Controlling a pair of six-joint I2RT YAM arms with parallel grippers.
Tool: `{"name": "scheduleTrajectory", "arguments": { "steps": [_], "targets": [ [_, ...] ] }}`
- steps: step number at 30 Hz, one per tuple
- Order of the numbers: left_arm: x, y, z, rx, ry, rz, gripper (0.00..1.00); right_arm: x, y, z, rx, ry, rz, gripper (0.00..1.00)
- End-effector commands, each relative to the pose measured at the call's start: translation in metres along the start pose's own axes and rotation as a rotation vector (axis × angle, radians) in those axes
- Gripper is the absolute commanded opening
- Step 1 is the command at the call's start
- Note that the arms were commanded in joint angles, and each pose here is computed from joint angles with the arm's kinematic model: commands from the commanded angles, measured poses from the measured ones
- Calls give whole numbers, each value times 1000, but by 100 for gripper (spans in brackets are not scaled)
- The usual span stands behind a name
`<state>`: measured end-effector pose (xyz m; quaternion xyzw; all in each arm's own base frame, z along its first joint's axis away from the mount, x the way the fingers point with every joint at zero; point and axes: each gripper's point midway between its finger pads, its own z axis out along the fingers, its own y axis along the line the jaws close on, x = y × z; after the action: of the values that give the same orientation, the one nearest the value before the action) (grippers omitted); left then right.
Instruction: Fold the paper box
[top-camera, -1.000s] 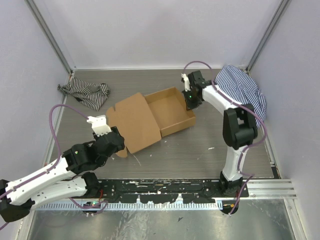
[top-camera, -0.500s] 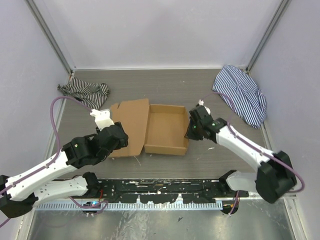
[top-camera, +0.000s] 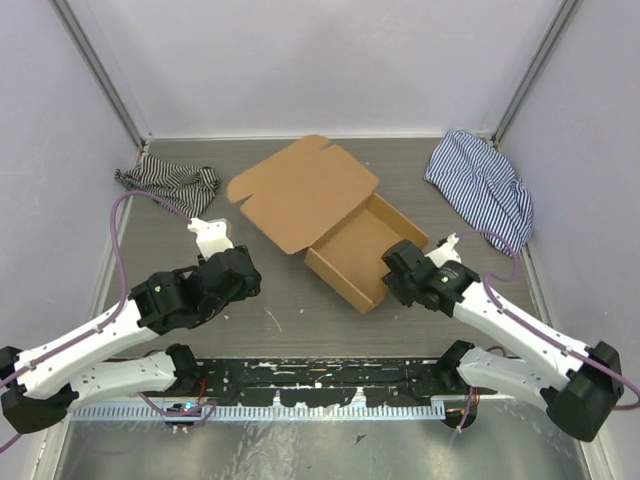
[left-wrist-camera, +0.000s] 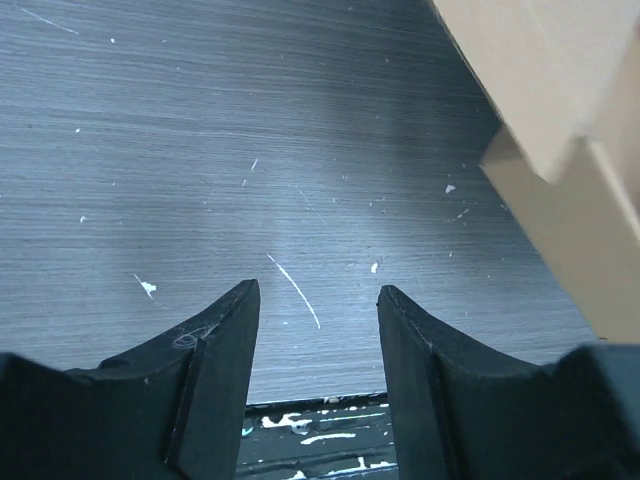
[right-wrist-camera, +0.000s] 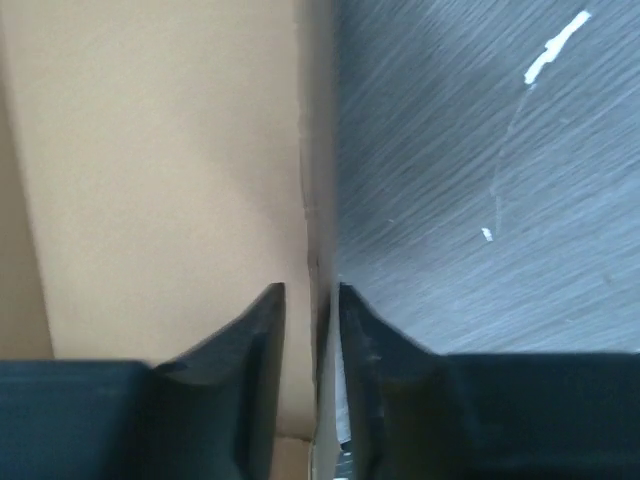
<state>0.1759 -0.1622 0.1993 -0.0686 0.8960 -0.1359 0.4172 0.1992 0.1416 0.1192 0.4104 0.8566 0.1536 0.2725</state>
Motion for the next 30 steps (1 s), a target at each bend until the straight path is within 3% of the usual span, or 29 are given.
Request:
{"name": "scheduleTrajectory", "arguments": {
  "steps": [1,2,4,8,12,14,18,22,25,30],
  "targets": [
    [-7,-10,-5,28,-3,1,58,-2,29,-9,19,-77,105,56],
    [-7,-9,-5,25,-1,5,58,6,36,-13,27,-67,75,68],
    [-5,-6,-4,14,5,14,58,19,49,-20,22,-56,-18,81],
    [2,2,-1,-11,12,17,58,12,78,-36,-55,-103,-174,83],
    [11,5,5,-16,27,22,58,-54,115,-57,-117,-388,-473,95],
    [16,5,9,-20,38,26,58,-89,127,-48,-87,-391,-611,93],
    [24,-5,20,-12,61,49,59,-150,110,12,13,-208,-743,73],
    [27,-29,34,7,86,59,60,-138,83,64,52,-3,-839,57],
    [27,-43,42,4,106,73,60,-121,72,82,36,63,-842,44],
    [26,-55,52,9,98,75,62,-117,51,82,59,43,-821,47]
  ]
}}
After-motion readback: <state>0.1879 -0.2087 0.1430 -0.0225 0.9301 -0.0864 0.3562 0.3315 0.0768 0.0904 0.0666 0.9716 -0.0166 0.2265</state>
